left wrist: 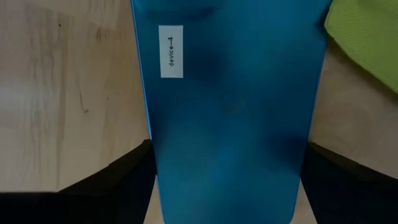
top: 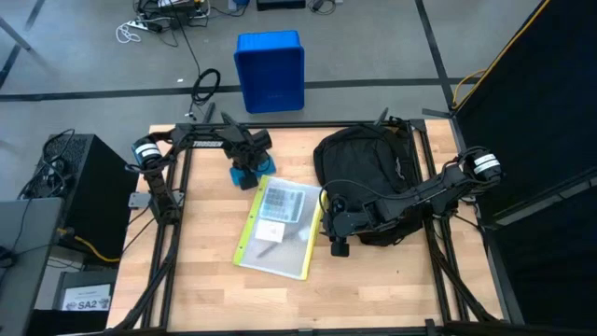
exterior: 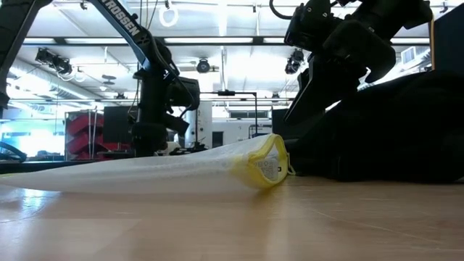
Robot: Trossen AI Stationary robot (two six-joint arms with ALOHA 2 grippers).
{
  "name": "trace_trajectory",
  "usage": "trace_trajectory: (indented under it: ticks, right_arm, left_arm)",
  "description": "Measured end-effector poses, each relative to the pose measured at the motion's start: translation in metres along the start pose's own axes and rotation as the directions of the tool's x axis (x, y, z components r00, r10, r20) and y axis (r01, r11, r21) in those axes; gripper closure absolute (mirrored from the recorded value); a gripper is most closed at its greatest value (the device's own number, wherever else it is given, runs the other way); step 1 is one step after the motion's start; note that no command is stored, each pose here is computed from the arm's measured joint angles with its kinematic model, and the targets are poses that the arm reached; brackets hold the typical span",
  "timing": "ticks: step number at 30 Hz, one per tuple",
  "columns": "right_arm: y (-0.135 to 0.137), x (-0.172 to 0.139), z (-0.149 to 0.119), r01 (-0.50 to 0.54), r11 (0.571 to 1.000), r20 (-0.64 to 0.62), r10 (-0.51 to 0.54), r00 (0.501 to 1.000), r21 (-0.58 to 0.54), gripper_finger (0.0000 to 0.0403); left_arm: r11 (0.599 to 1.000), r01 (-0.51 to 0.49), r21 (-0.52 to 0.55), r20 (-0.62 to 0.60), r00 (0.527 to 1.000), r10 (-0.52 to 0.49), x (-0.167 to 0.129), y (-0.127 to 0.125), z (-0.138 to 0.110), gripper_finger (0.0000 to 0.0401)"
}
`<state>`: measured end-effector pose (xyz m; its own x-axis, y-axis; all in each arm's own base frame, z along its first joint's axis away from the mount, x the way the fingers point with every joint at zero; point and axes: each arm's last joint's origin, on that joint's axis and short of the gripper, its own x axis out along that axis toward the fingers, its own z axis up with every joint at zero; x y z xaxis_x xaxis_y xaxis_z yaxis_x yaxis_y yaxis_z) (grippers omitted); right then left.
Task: Unpack backpack
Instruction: Put the blue cellphone into the white zip bag
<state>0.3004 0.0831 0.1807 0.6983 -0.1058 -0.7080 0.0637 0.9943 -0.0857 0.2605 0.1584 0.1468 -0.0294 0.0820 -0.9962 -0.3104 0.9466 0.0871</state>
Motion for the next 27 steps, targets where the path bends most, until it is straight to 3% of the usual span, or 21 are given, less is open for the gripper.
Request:
trace_trajectory:
  ticks: [8, 21, 27]
  right_arm:
    - [0.0, 0.0, 0.001, -0.001, 1.0, 0.005, 0.001, 1.0, 0.002, 0.0251]
    - [0.0, 0.0, 0.001, -0.003, 1.0, 0.015, 0.003, 1.0, 0.002, 0.0253]
    - [0.0, 0.0, 0.002, -0.004, 1.0, 0.02, 0.004, 1.0, 0.0, 0.0248]
  left_arm:
    - [1.0, 0.012, -0.01, -0.011, 1.0, -0.012, -0.006, -0.004, -0.003, 0.0103]
    - [0.998, -0.044, -0.045, 0.06, 0.997, 0.046, -0.047, -0.002, -0.02, 0.0109]
    - [0.989, -0.121, -0.083, 0.071, 0.989, 0.127, -0.064, -0.001, -0.03, 0.0191]
